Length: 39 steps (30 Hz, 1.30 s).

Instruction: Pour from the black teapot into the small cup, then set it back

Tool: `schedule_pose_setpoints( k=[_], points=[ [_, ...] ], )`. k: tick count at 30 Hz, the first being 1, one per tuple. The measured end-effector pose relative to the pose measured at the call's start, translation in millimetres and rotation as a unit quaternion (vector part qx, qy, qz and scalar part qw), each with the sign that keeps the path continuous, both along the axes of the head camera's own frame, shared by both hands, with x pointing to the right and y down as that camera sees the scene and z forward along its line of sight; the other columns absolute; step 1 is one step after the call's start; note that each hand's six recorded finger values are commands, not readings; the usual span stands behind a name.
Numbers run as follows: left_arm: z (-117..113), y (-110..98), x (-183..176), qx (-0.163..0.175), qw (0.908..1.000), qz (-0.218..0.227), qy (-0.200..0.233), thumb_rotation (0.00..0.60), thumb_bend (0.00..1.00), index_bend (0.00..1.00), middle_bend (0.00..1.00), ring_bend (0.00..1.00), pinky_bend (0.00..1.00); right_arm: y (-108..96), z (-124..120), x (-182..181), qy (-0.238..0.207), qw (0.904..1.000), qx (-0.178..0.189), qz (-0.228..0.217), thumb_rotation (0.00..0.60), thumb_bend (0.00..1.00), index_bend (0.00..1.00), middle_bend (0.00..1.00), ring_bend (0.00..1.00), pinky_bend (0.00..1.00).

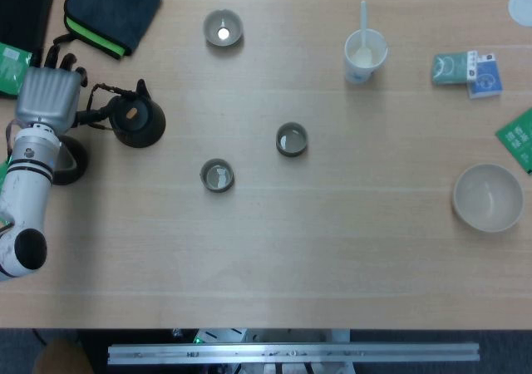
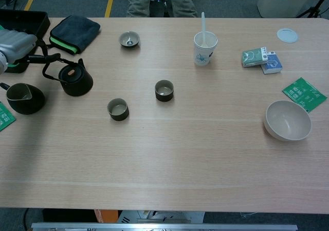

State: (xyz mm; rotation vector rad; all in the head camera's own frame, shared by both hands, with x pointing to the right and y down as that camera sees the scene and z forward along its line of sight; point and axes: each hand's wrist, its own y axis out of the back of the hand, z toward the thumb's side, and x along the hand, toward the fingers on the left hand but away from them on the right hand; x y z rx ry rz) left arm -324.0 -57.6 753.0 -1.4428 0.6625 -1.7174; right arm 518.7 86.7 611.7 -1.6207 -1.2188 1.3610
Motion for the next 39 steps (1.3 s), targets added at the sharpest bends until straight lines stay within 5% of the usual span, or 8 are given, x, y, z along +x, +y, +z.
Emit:
schedule_pose_setpoints(
  k=[11,39],
  points=[
    [9.9,3.5,9.8,-0.014,0.9999,0.002,0.006,0.0,0.19,0.33,0.16,0.03,0.07,0.6,-0.9,-0.7,0.001,1.0,0.0,0.001,0.6,0.12,0.31,0.29,0.2,0.25],
    [0.9,13.4,80.3,-0.035,0.9913,0.05,0.117,0.0,0.19,0.33,0.17,0.03,0.07,6.6,-3.0,8.5,0.002,0.9999,0.003,0.014,0.6,0.12,0.31,0.29,0.2,0.25]
  ],
)
